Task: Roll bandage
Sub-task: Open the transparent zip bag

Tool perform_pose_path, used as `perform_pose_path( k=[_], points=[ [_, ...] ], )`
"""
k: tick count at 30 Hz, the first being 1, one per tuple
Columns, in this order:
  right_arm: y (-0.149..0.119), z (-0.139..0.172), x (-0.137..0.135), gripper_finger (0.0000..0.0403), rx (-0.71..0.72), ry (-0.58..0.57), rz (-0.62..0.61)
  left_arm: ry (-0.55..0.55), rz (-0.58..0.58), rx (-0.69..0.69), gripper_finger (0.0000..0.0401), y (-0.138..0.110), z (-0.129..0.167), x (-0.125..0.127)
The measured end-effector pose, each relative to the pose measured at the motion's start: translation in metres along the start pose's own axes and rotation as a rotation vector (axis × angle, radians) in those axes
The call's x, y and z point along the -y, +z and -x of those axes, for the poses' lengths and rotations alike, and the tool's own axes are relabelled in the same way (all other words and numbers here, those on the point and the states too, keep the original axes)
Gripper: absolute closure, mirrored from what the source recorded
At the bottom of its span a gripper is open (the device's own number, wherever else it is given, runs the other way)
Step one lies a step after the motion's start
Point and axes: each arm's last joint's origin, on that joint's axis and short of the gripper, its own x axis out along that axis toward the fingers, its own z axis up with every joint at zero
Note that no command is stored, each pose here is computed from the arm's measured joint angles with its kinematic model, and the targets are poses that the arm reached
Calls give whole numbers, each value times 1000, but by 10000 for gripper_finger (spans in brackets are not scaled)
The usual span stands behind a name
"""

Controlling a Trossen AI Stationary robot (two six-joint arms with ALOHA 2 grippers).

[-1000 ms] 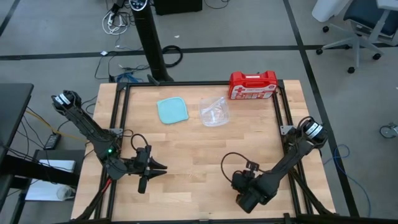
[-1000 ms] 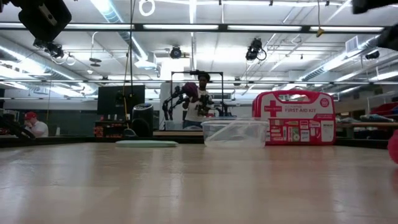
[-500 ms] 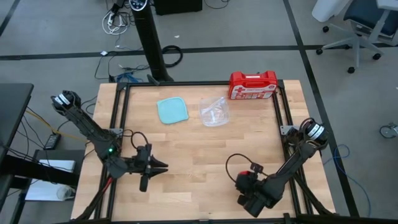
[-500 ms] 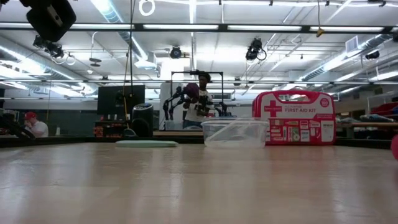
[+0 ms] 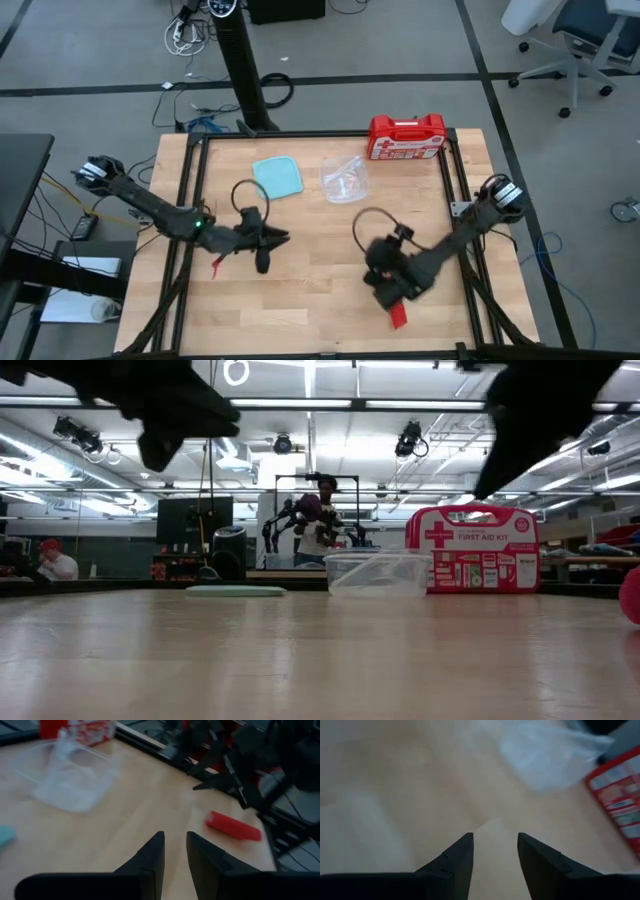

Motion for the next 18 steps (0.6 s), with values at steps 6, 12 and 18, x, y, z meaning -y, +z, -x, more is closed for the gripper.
perform_pose_path(
  k=[6, 12, 18],
  points=[
    [18, -30, 34, 251, 2, -89, 16, 52, -10, 6, 316, 15, -15, -23],
    [27, -53, 83, 251, 32, -93, -40, 69, -68, -11, 316, 30, -27, -49],
    [36, -84, 125, 251, 58, 110, -153, 67, -109, -34, 316, 43, -34, -76]
  ],
)
